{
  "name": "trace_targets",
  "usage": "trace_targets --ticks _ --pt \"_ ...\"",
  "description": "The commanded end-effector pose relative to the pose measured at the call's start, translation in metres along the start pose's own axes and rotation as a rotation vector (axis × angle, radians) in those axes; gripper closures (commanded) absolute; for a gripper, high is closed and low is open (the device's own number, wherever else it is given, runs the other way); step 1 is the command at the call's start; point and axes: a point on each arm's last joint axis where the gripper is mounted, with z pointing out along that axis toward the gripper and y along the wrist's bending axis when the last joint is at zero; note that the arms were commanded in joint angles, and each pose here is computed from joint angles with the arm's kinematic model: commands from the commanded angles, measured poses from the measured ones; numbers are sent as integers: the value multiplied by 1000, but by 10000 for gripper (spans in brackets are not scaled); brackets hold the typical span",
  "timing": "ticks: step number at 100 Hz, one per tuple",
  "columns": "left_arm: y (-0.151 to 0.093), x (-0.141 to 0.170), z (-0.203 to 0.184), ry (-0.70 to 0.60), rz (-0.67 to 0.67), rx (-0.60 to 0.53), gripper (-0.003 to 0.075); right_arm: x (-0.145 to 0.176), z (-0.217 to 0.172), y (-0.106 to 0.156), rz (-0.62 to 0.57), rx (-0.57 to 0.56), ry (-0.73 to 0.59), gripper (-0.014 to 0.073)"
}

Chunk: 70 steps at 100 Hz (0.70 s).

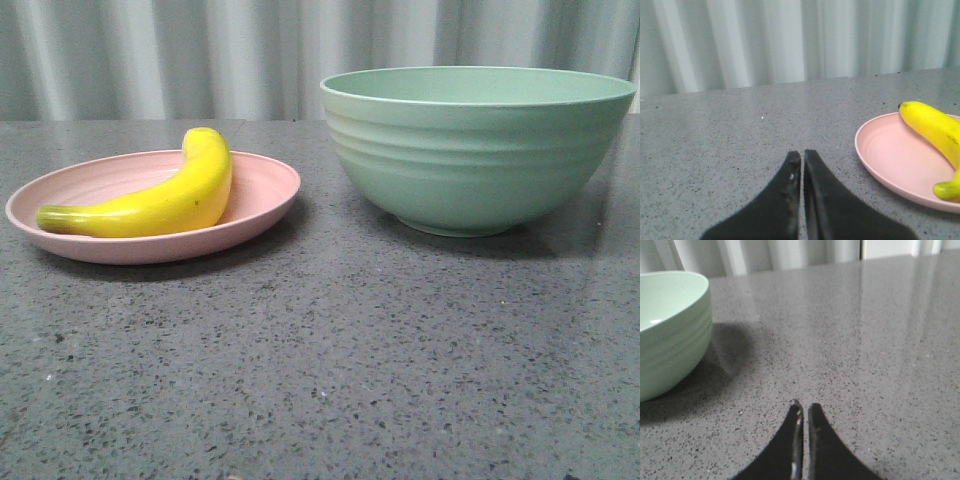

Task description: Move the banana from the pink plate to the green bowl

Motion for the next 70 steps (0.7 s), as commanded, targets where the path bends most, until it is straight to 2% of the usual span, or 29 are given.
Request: trace_targets --ticks 1,9,28,35,45,53,58,70 --pt "1 -27 7 -104 -13 1 741 -25 3 2 19 -2 1 664" --pt "1 -33 15 -118 -13 -1 741 -33 11 3 36 -2 59 664" --pt "1 -30 30 -80 -13 -1 726 -42 22 4 38 -3 23 664" --pt "1 -28 34 -58 -13 0 645 -42 22 4 38 -3 19 664" --pt "1 -28 37 -60 -13 -1 419 -43 22 4 38 -4 5 664" --pt "1 -30 38 -76 -13 -2 296 -44 22 4 38 -4 1 664" --pt "1 -30 38 -80 -17 -3 270 -44 22 4 38 -5 -4 664" --pt "1 -33 40 -73 -21 -1 281 -45 22 4 38 -5 -13 664"
